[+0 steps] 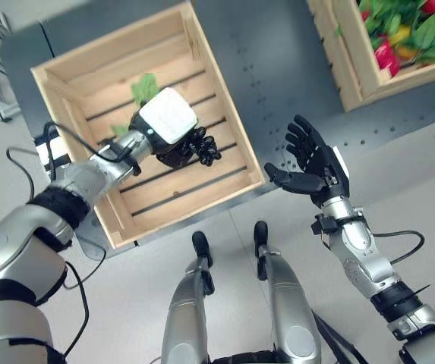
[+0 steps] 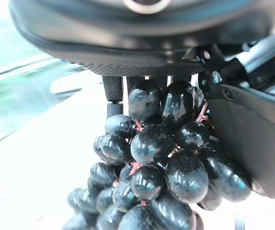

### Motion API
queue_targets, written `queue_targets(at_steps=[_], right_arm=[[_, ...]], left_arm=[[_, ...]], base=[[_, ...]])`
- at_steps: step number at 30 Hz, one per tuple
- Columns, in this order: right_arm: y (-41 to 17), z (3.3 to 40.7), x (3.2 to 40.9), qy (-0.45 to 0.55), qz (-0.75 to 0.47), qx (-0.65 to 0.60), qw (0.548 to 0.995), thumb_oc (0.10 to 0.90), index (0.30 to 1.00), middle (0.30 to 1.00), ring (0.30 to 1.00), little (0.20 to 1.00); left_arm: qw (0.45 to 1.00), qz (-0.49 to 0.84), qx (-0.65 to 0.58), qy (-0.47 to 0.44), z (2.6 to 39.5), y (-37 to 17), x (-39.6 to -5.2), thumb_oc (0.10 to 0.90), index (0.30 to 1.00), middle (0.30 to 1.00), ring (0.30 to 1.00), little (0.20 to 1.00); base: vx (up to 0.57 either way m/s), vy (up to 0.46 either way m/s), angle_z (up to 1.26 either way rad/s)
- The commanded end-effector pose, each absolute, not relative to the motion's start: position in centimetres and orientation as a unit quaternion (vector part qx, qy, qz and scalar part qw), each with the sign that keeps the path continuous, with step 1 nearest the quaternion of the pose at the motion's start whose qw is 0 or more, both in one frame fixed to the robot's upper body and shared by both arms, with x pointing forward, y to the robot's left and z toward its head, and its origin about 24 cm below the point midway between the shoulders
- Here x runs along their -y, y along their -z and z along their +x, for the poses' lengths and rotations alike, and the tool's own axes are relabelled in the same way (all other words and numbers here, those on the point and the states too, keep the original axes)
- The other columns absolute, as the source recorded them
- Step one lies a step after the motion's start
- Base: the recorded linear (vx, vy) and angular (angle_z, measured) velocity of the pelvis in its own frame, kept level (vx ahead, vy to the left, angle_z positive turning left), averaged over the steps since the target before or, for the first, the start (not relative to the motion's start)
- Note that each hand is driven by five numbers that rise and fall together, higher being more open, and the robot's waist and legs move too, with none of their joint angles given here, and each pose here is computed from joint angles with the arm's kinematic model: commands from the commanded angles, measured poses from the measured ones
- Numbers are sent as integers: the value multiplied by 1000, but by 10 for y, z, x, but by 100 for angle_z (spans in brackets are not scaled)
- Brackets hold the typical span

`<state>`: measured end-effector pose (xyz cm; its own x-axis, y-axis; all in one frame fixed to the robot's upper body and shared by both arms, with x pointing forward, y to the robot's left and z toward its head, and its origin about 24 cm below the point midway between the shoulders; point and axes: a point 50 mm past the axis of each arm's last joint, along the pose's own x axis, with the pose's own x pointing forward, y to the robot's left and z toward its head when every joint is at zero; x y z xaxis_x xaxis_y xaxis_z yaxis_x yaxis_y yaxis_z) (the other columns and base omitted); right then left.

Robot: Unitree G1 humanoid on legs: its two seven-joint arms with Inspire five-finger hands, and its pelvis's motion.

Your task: Pick up the fruits from the basket on one side to the basket on the other side

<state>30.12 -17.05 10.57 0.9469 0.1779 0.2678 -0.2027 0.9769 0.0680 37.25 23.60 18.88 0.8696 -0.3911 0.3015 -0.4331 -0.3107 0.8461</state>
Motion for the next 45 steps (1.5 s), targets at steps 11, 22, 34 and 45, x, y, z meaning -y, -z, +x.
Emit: queue_targets(at_steps=[11, 22, 34, 45], right_arm=[[-121, 285, 154, -161, 80, 201, 963, 800, 900, 900, 900, 900], [-105, 287, 110, -278, 115, 133, 944, 800, 900, 900, 900, 900], [-121, 296, 60, -345, 191, 93, 914, 800, 900, 900, 900, 900], [-123, 303, 48, -344, 259, 46, 901, 800, 900, 900, 900, 900]], left_arm=[[953, 218, 179, -112, 351, -163, -226, 400, 300, 300, 300, 300], [990, -2, 142, 2, 350, -140, -184, 400, 300, 300, 300, 300], [980, -32, 151, 125, 357, -161, -154, 400, 300, 300, 300, 300], [955, -8, 208, 212, 353, -194, -123, 400, 300, 300, 300, 300]], base=[[115, 16, 1], [24, -38, 7], [0, -4, 3], [-1, -2, 2]])
